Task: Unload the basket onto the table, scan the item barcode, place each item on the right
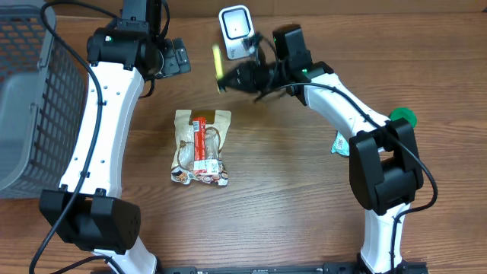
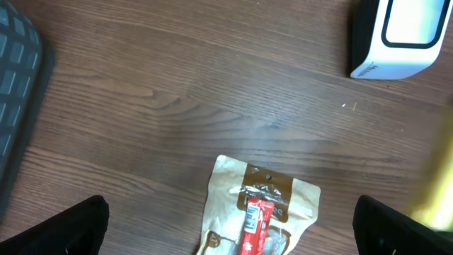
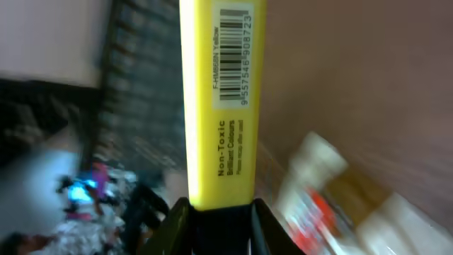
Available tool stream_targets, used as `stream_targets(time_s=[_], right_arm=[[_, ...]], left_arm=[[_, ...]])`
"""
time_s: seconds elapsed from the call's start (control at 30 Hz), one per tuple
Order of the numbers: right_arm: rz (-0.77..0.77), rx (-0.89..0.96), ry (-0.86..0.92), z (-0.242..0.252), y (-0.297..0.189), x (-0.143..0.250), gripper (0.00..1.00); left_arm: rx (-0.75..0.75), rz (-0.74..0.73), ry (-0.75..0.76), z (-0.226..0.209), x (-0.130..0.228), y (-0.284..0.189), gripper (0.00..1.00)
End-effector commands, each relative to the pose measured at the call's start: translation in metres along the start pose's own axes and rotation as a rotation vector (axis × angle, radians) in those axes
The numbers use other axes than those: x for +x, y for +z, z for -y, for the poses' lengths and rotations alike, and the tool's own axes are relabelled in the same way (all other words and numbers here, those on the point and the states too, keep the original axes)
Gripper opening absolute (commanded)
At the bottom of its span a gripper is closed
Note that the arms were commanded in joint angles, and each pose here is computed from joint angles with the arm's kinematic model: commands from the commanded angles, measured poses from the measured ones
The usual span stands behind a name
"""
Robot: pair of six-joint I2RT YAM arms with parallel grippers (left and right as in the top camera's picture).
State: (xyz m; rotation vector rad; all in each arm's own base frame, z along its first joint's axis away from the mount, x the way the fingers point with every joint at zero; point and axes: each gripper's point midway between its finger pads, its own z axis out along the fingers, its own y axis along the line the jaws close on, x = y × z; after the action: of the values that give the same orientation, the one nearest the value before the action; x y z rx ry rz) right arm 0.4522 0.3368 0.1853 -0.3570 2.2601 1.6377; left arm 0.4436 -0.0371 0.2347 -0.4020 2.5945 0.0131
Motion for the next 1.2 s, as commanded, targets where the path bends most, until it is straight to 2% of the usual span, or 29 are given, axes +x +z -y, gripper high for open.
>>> stream_targets(time_s=[0.0, 0.1, 0.33, 0.5, 0.7, 0.9, 1.17], right_arm=[[0.007, -0.13, 0.184, -0.025, -0.001, -0.02, 0.03], [0.047, -0.168, 0.218, -0.006, 0.006, -0.04, 0.03], [0.077, -0.201, 0.234, 0.063, 0.031, -0.05, 0.03], [0.15, -0.196, 0.359, 0.098, 0.031, -0.06, 0.03], [0.169, -0.204, 0.475, 0.115, 0.024, -0.064, 0.03], [0.175, -0.258, 0.549, 0.104, 0.017, -0.071, 0.03], [0.294, -0.257, 0.606, 0.11, 0.013, -0.091, 0.03]], left_arm=[[0.013, 0.045, 0.009, 0.001, -0.008, -0.017, 1.0], [0.013, 0.045, 0.009, 0.001, -0.008, -0.017, 1.0], [0.014, 0.044, 0.009, 0.001, -0.008, -0.016, 1.0], [0.013, 0.045, 0.009, 0.001, -0.008, -0.017, 1.0], [0.013, 0.045, 0.009, 0.001, -0.008, -0.017, 0.99], [0.013, 0.045, 0.009, 0.001, -0.008, -0.017, 1.0], [0.014, 0.044, 0.009, 0.001, -0.008, -0.017, 1.0]])
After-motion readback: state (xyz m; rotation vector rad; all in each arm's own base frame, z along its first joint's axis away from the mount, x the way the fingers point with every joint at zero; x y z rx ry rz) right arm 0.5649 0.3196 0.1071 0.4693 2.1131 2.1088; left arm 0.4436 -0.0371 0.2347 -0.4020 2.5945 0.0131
